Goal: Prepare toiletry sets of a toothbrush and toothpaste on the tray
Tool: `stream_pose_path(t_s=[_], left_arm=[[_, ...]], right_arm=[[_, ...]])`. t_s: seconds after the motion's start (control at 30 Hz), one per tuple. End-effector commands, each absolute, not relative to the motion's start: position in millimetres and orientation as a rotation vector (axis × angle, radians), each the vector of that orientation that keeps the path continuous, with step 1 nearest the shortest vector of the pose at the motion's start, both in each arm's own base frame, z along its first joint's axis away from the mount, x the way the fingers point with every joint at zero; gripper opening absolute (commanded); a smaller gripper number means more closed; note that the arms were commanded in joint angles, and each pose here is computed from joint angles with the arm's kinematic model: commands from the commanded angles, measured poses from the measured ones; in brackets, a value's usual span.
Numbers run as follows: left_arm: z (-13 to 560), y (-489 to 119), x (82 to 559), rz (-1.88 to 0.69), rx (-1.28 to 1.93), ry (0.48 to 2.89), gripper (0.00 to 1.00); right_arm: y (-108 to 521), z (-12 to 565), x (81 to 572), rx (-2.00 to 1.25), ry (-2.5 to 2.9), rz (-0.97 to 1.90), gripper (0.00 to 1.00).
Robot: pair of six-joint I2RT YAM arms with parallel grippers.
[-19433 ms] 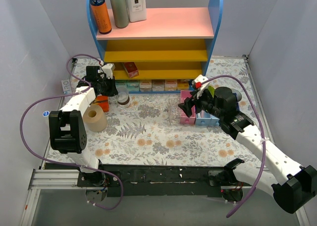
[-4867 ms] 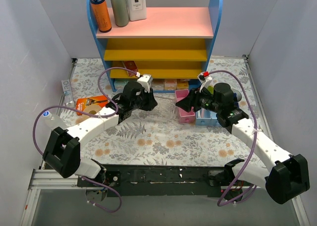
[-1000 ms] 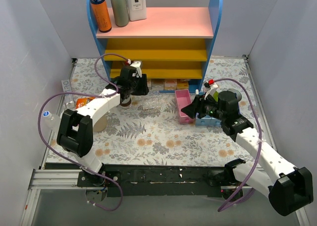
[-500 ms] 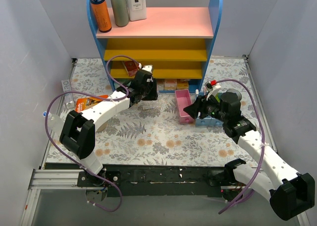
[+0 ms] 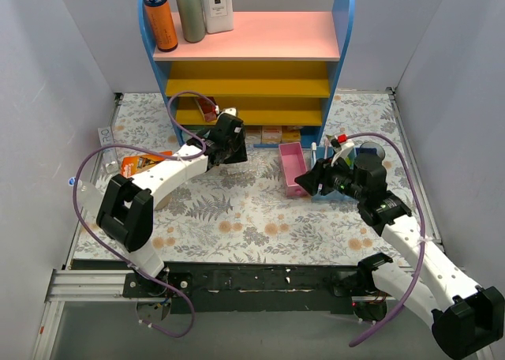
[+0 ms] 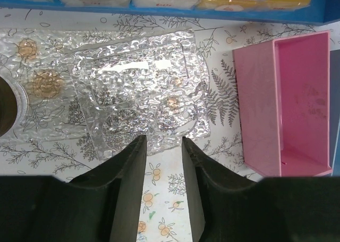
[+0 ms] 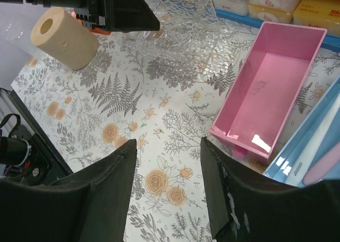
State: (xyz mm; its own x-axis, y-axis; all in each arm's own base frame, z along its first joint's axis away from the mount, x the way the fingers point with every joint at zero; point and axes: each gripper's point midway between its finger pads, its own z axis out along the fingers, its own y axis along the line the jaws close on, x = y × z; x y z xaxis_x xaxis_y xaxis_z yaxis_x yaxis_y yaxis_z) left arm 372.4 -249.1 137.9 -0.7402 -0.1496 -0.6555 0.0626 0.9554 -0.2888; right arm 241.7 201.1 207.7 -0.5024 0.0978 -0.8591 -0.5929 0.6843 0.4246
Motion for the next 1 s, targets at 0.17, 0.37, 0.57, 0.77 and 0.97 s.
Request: stream_pose_path(t_s=[0.17,0.37,0.57,0.77,0.97], left_arm=[[119.9,-248.6,372.4,-0.321,-0.043,2.423,0.31],[108.1,-242.6,378.4,-0.248,-0.044,2.435,0.31],[107.2,-245.7,384.9,-0.240,-0.013,2.425,0.31],[104.7,-246.4,390.0,-0.216,0.018,2.425,0.30],[117.3,-249.0,396.3,-0.234,0.003,2.385,0.31]], right_arm=[[194.9,205.4,239.5,-0.392,1.910,0.857,0.59],[193.9,204.2,237.7,-0.388,1.916,0.859,0.59],[193.7,202.8,237.5,-0.392,1.920,0.856,0.59],[194.5,200.1,236.3,-0.389,1.926,0.866,0.59],[195.1,198.4,235.6,-0.389,1.930,0.873,0.59]])
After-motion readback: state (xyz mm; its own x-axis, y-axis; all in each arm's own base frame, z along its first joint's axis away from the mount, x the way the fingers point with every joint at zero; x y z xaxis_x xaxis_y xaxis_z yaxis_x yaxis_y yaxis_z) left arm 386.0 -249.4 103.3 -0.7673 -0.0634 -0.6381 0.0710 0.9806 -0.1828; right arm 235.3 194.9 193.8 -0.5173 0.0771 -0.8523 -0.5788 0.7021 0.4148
